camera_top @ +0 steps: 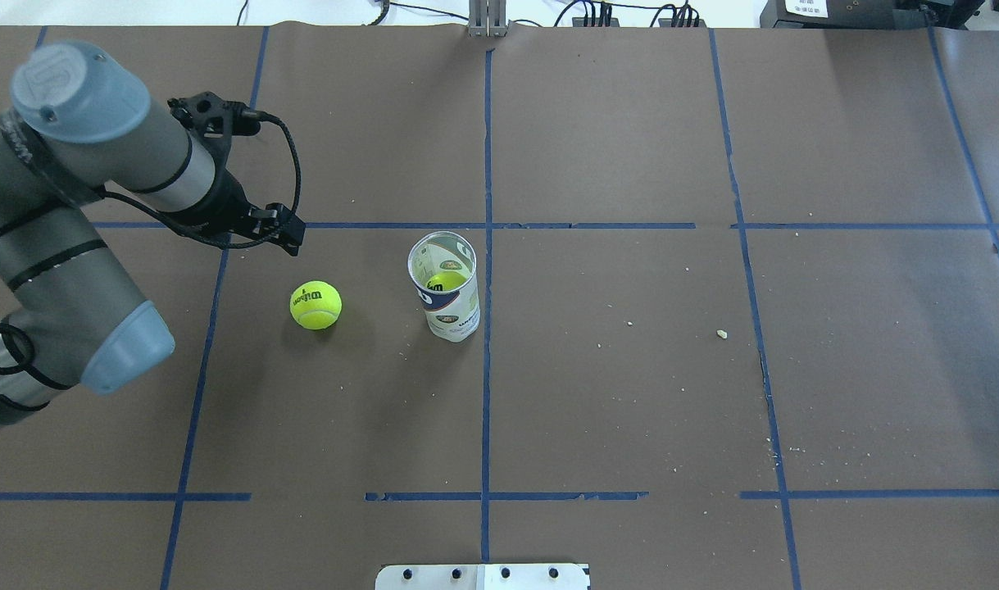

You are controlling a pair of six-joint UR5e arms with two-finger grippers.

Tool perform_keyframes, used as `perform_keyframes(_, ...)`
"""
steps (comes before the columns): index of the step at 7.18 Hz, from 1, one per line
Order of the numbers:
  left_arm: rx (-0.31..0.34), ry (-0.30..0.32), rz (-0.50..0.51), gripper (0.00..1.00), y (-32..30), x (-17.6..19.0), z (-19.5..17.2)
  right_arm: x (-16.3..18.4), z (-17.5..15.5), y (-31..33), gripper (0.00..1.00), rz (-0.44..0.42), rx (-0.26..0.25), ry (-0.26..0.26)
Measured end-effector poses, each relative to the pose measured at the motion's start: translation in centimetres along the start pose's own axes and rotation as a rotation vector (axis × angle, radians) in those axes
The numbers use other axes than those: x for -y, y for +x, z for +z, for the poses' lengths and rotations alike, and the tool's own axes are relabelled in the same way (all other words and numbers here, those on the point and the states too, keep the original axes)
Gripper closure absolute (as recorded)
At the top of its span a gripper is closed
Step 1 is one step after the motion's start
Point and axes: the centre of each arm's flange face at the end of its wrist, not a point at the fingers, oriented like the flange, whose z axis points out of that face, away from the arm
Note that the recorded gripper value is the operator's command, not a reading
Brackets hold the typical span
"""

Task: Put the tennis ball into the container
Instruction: 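Reach the left gripper down over the loose tennis ball, then close the left gripper around the tennis ball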

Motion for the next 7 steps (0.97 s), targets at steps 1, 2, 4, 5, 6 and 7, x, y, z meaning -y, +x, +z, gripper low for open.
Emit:
perform_keyframes(1,-0.011,-0.006,-0.035,0.00,1.0,-1.0,2.0,0.0,0.0,0.0,0.00,0.000,0.000,0.000)
perform_keyframes(2,-0.009,-0.018,-0.053,0.00,1.9,-2.1,3.8,0.0,0.0,0.0,0.00,0.000,0.000,0.000)
perform_keyframes(4,0.006,-0.032,-0.062,0.00,2.6,-3.2,5.9,0.0,0.0,0.0,0.00,0.000,0.000,0.000)
perform_keyframes(5,0.007,-0.038,-0.065,0.00,2.7,-3.4,6.7,0.0,0.0,0.0,0.00,0.000,0.000,0.000)
perform_keyframes(6,0.002,-0.038,-0.070,0.00,2.8,-3.4,7.5,0.0,0.0,0.0,0.00,0.000,0.000,0.000)
perform_keyframes(7,-0.002,-0.039,-0.075,0.00,2.8,-3.4,8.1,0.0,0.0,0.0,0.00,0.000,0.000,0.000)
